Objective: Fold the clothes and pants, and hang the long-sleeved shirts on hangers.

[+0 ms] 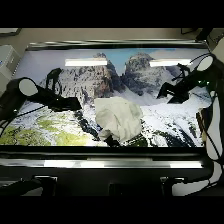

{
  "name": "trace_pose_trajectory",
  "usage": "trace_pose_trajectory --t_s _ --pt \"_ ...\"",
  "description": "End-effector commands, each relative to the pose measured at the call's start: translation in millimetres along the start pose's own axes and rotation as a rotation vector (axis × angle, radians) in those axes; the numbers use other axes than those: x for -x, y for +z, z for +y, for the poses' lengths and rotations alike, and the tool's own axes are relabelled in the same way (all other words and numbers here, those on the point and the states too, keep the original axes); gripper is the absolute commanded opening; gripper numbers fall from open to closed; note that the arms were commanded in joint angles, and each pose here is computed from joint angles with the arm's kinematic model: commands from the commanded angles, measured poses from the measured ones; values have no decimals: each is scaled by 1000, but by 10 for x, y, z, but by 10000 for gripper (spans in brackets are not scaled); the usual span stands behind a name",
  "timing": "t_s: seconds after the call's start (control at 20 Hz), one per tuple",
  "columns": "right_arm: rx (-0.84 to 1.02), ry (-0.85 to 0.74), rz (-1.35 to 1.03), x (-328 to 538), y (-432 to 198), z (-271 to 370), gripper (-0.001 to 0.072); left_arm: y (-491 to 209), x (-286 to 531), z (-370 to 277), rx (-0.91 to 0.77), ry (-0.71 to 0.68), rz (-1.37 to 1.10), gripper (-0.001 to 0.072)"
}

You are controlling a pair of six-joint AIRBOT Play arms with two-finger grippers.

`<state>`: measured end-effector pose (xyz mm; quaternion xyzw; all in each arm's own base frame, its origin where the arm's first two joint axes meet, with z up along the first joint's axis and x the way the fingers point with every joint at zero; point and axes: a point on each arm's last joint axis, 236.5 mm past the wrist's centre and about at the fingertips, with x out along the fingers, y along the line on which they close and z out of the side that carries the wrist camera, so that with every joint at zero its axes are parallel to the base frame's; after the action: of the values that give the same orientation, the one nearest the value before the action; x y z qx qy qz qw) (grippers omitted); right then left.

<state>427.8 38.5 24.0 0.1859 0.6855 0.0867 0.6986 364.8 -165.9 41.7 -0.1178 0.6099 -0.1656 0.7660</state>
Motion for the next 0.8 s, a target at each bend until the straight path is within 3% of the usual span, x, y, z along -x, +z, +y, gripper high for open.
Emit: trace_pose_trajectory --t_s 0.0,0.25,0.55,0.65,0.7,0.75 --pt "-35 69 92 -336 -19 62 676 -202 -620 202 188 -132 88 715" --pt "-22 65 102 -385 -19 34 672 -541 -1392 -309 328 -412 212 714" --pt "-23 65 106 -384 -29 34 667 -449 -1778 -461 363 -395 135 690" --pt "-22 65 111 -382 -42 34 667 -383 -1802 -421 384 -379 106 543" --pt "-24 65 115 -389 -50 31 666 -370 -1805 -387 408 -368 105 414" --pt "-27 65 124 -409 -73 22 666 -375 -1804 -364 404 -359 105 233"
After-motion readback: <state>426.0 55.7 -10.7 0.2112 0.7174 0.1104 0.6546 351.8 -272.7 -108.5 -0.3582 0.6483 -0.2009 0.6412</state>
